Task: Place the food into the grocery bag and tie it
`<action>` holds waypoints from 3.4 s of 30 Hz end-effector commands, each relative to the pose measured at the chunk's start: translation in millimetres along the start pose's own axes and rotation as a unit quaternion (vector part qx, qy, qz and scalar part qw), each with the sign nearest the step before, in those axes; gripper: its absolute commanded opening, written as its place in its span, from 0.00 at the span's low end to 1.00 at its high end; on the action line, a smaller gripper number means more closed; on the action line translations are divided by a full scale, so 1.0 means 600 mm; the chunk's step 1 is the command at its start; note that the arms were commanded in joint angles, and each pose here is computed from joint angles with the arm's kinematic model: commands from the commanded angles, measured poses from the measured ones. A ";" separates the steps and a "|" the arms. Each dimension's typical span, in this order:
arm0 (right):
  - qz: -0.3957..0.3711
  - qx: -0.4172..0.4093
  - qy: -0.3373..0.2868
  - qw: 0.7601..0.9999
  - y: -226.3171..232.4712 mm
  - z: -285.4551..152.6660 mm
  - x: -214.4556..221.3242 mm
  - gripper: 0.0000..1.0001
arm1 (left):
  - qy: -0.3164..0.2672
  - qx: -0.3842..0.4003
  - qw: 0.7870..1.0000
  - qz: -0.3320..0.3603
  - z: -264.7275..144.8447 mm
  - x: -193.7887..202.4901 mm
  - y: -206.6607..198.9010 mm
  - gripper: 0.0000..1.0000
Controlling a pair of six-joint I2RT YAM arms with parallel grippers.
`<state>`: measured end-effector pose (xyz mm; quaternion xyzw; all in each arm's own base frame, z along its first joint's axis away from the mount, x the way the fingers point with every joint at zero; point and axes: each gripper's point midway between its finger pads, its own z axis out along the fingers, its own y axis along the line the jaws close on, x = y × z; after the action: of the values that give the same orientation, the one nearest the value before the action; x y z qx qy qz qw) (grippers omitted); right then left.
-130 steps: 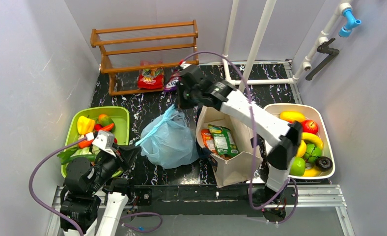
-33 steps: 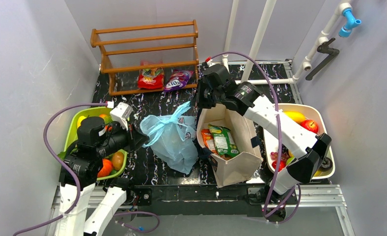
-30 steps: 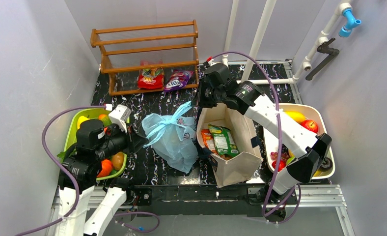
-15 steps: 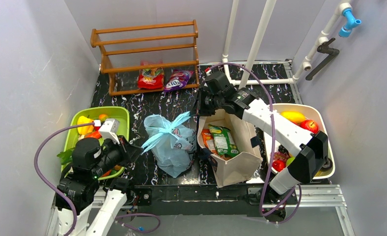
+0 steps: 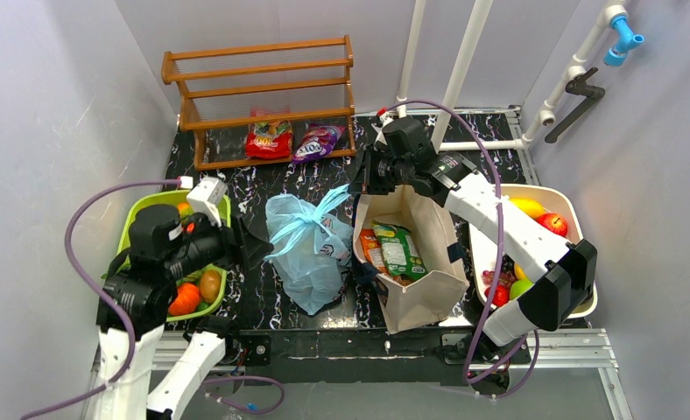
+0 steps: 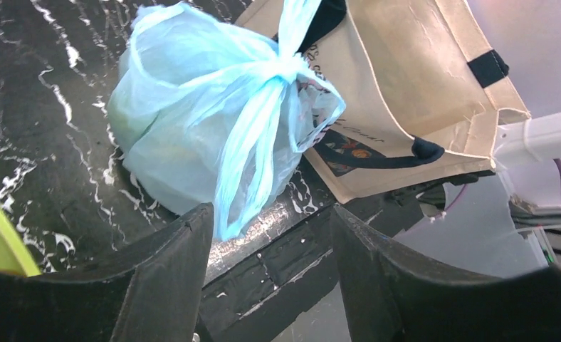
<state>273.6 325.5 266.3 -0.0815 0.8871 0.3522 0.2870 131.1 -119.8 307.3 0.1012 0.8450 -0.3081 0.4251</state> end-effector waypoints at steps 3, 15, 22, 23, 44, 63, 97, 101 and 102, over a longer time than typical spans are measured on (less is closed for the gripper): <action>-0.025 -0.036 -0.026 0.999 0.042 -0.036 -0.028 0.01 | 0.016 0.073 0.997 0.025 0.053 -0.030 -0.019 0.55; -0.026 -0.037 -0.021 0.999 0.042 -0.035 -0.025 0.01 | 0.067 0.097 0.993 -0.017 0.127 0.002 0.005 0.48; -0.025 -0.036 -0.018 0.999 0.040 -0.032 -0.023 0.01 | 0.091 0.101 0.990 -0.048 0.142 0.033 0.013 0.31; -0.025 -0.035 -0.019 0.999 0.039 -0.033 -0.023 0.01 | 0.095 0.101 0.989 -0.054 0.142 0.037 0.012 0.19; 0.032 0.025 -0.018 0.999 -0.043 -0.032 -0.019 0.01 | 0.122 -0.011 0.985 -0.120 0.030 0.171 0.036 0.00; 0.026 -0.017 0.000 1.000 -0.020 -0.035 -0.007 0.01 | 0.076 0.046 0.980 -0.180 0.047 0.178 0.011 0.44; -0.062 0.015 0.023 0.998 0.051 -0.127 0.034 0.81 | 0.005 -0.033 0.999 -0.034 0.022 0.013 0.028 0.73; -0.054 0.019 0.018 0.998 0.053 -0.136 0.037 0.83 | -0.036 0.011 0.998 0.052 0.032 -0.035 0.009 0.76; -0.054 0.022 0.018 0.998 0.051 -0.138 0.037 0.83 | -0.041 0.019 0.997 0.064 0.036 -0.043 0.006 0.77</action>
<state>208.0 302.4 308.5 -0.1525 0.8930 0.3219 0.2750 149.2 -119.5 295.5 0.0697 0.8487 -0.3021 0.4285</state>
